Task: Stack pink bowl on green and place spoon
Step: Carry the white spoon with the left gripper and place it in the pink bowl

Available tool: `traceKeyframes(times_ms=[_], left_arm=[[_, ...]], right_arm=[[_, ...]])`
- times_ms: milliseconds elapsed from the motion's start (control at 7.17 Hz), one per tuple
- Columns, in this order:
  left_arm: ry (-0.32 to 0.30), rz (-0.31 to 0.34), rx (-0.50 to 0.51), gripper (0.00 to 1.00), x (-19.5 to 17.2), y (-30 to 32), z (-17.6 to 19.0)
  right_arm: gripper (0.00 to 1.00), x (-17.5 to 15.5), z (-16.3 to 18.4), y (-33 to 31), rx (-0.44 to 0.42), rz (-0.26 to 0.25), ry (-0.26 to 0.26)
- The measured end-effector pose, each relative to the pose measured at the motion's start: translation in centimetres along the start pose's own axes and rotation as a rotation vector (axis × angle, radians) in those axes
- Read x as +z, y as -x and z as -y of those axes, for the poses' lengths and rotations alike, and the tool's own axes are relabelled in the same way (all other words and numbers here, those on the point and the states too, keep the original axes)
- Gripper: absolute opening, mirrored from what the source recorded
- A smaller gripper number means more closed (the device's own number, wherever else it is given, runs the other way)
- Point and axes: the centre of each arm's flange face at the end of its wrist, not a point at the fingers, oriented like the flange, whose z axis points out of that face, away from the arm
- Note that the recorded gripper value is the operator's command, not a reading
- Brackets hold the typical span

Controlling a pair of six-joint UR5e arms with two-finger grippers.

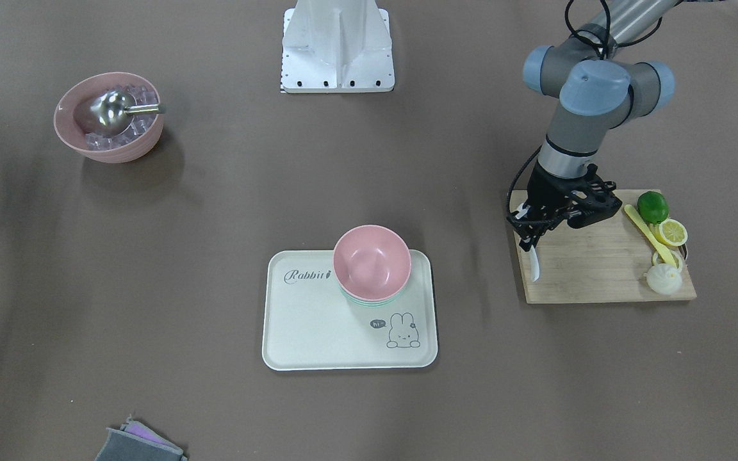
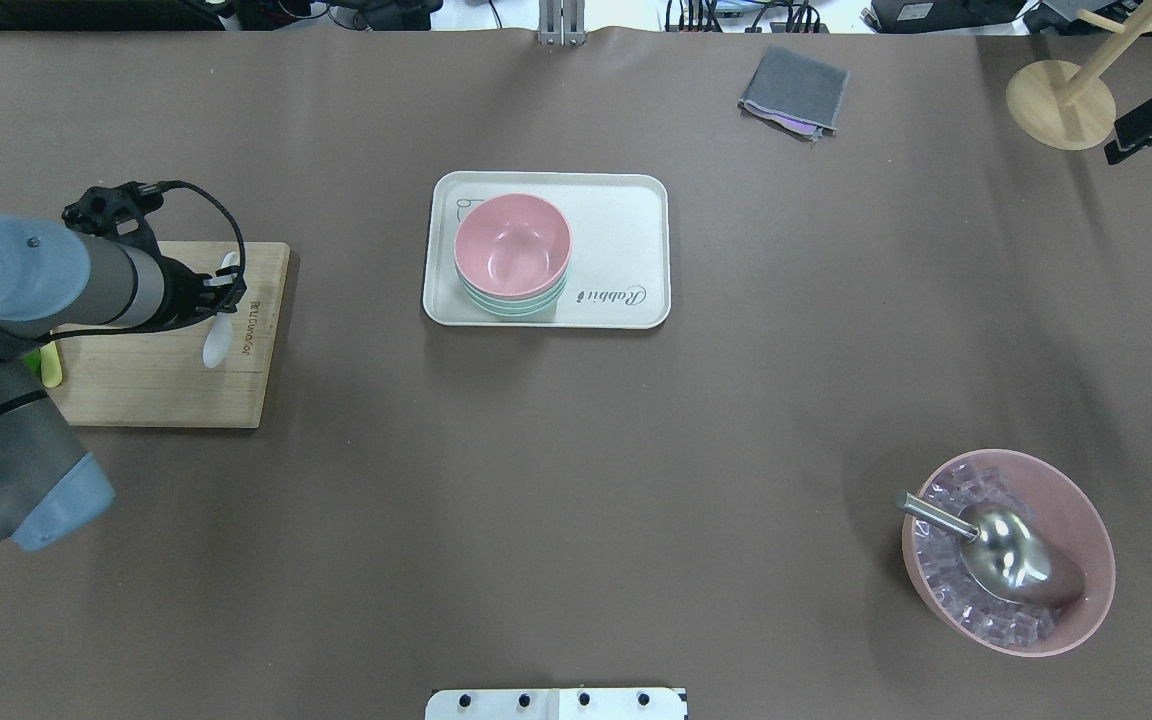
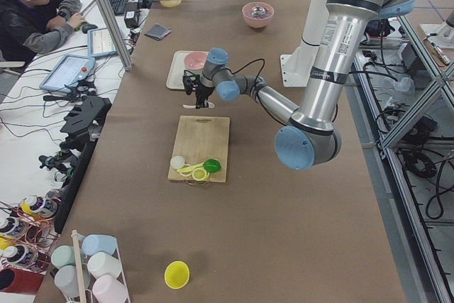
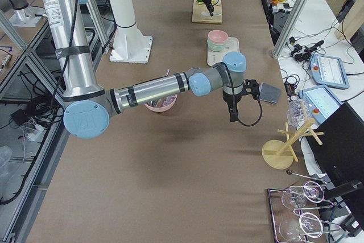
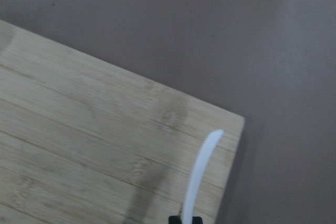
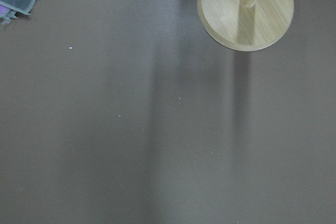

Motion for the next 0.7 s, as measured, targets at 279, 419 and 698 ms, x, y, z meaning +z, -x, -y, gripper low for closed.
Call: traceKeyframes(times_ms=[279, 419, 698], left_arm=[[-0.001, -0.048, -0.032, 0.0, -2.6, -8.0, 0.1], [-0.004, -0.072, -0.035, 0.0, -3.9, -11.9, 0.3], [-0.008, -0.092, -0.08, 0.0, -3.6, -20.0, 1.2]], right_arm=[[1.0, 1.6, -2.9, -2.8, 0.039, -0.03, 0.043], [1.0, 2.1, -3.9, -3.8, 0.058, -0.036, 0.059], [1.0, 1.9, -4.9, -5.7, 0.094, -0.041, 0.067]])
